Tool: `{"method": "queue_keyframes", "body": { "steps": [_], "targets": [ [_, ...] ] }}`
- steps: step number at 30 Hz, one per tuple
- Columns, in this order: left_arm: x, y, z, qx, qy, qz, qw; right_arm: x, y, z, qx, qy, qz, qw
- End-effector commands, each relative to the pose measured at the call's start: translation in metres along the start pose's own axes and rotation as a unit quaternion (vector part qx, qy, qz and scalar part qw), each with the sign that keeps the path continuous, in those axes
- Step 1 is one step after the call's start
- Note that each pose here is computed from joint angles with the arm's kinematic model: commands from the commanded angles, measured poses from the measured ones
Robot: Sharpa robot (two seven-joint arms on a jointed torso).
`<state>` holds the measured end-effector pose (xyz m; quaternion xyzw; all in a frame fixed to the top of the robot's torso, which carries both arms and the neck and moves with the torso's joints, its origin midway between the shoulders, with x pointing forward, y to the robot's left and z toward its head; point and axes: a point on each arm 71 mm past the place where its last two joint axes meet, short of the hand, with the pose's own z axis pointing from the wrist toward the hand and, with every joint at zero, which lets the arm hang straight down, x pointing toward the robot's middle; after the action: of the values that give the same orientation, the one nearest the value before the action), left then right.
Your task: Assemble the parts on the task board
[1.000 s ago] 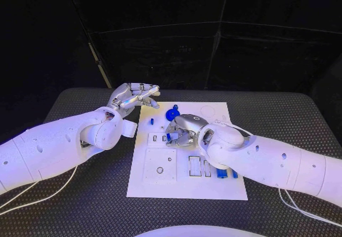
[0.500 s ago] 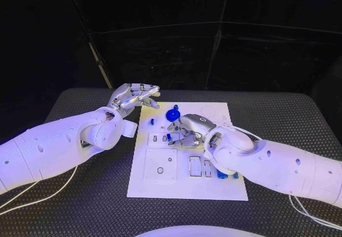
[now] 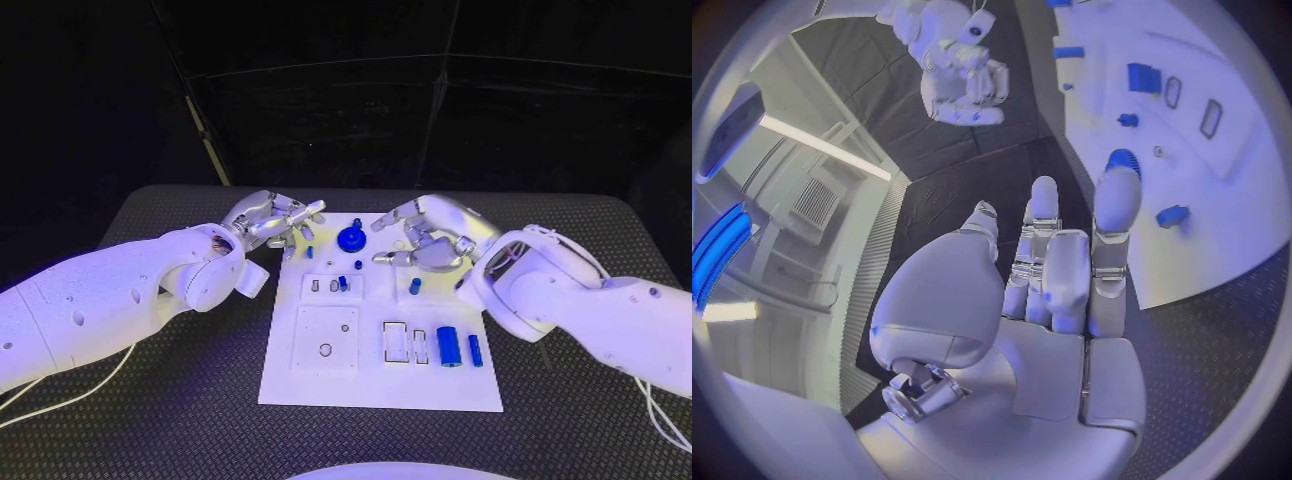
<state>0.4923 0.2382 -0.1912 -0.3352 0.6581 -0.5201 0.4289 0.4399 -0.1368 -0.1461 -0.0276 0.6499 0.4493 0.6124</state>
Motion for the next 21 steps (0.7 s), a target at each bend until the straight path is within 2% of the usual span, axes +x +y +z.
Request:
{"method": "queue_keyframes", "body": {
  "steps": [1, 3, 5, 9, 14, 21],
  "targets": [
    [0.0097, 0.0131, -0.004, -0.11, 0.071, 0.144, 0.981, -0.017, -0.004, -0.001, 0.011, -0.008, 0.06, 0.998],
    [0.0118, 0.0155, -0.0048, -0.154, 0.083, 0.187, 0.967, -0.034, -0.011, -0.002, 0.025, -0.029, 0.076, 0.996],
    [0.0137, 0.0147, -0.003, -0.181, 0.093, 0.215, 0.955, -0.044, -0.016, -0.001, 0.035, -0.042, 0.083, 0.995],
    [0.0196, 0.0109, 0.0036, -0.217, 0.11, 0.277, 0.929, -0.057, -0.024, 0.001, 0.048, -0.061, 0.088, 0.993],
    [0.0303, 0.0031, 0.0168, -0.227, 0.12, 0.341, 0.905, -0.064, -0.031, 0.005, 0.061, -0.071, 0.089, 0.992],
    [0.0477, -0.0039, 0.0323, -0.224, 0.129, 0.385, 0.886, -0.066, -0.034, 0.008, 0.067, -0.074, 0.086, 0.991]
  ]
}}
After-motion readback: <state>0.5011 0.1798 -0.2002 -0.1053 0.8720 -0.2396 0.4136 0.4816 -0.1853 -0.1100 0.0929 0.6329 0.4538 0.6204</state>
